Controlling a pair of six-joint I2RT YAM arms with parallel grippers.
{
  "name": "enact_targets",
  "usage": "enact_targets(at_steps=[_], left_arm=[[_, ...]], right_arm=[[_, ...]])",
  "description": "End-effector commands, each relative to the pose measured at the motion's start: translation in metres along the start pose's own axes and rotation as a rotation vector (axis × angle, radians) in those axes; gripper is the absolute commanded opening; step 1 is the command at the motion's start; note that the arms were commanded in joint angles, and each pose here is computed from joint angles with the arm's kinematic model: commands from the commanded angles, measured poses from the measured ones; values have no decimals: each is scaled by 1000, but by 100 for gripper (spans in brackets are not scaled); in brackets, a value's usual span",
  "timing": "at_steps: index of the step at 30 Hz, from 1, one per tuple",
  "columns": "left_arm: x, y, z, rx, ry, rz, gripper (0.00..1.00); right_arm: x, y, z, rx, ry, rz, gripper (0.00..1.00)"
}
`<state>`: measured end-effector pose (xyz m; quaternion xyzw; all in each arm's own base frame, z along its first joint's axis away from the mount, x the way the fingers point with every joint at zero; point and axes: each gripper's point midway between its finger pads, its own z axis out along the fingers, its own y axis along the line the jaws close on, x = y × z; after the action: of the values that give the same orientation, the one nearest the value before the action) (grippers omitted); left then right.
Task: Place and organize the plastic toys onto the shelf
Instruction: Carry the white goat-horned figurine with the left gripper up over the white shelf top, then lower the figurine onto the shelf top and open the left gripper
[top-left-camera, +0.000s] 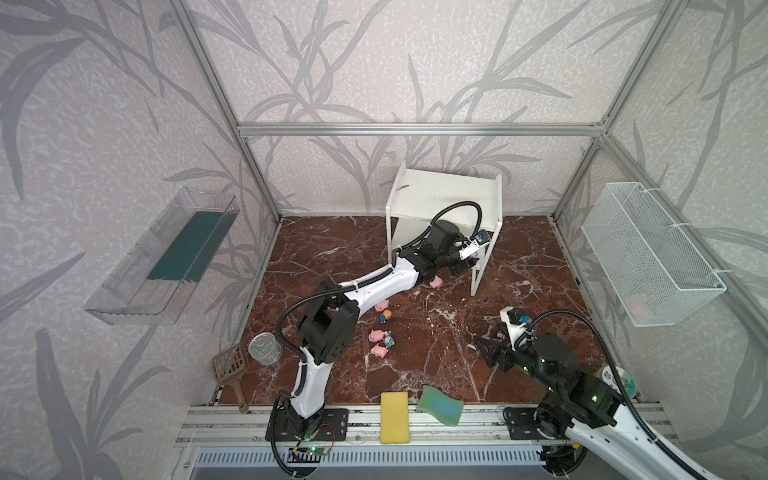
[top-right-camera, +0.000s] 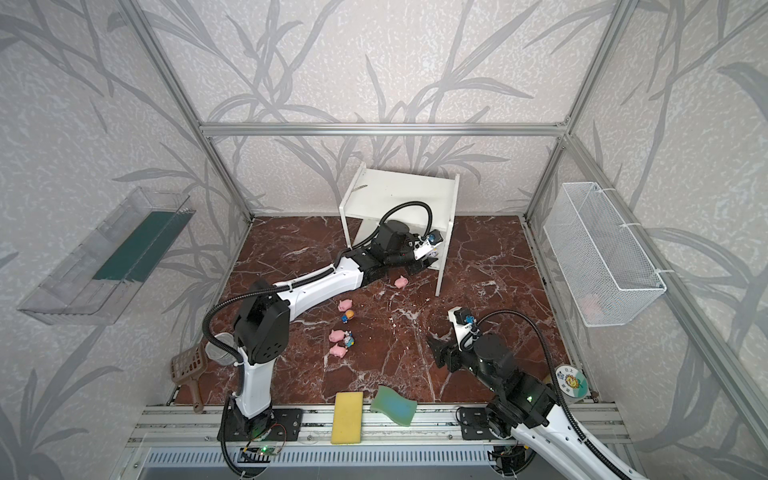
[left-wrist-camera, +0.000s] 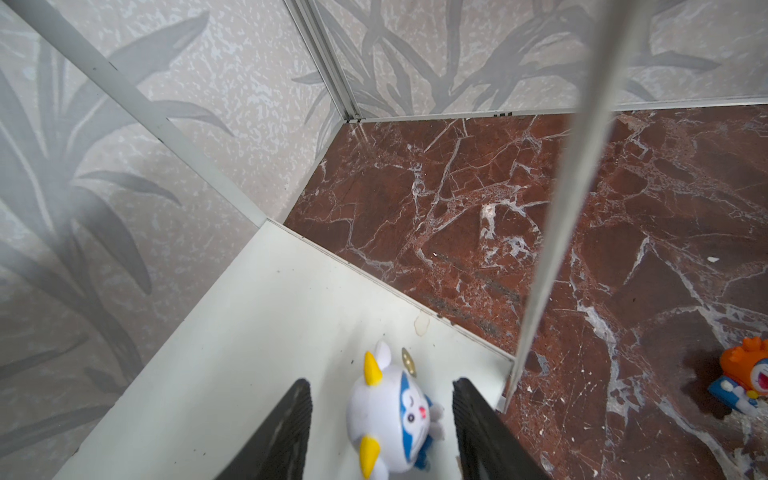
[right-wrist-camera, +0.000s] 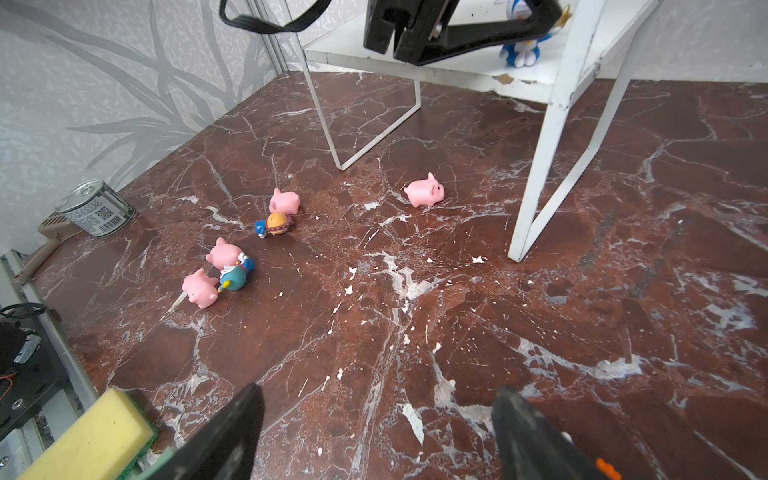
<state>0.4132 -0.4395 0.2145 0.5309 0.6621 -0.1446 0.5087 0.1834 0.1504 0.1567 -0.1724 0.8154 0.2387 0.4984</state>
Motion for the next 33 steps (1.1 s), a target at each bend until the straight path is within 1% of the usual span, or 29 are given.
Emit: enact_targets(at_steps=[1,15,33], left_arm=[[-4,8,-12,-29,-8,17,57],[2,13,-20,-50,3,4,57],[9,23,-19,-78,23,-1,57]], right_arm=[[-3,4,2,-18,-21,-10,86],[-1,3,1,-18,-21,-3,86],[-1,2,-2,-20,-24,-1,86]])
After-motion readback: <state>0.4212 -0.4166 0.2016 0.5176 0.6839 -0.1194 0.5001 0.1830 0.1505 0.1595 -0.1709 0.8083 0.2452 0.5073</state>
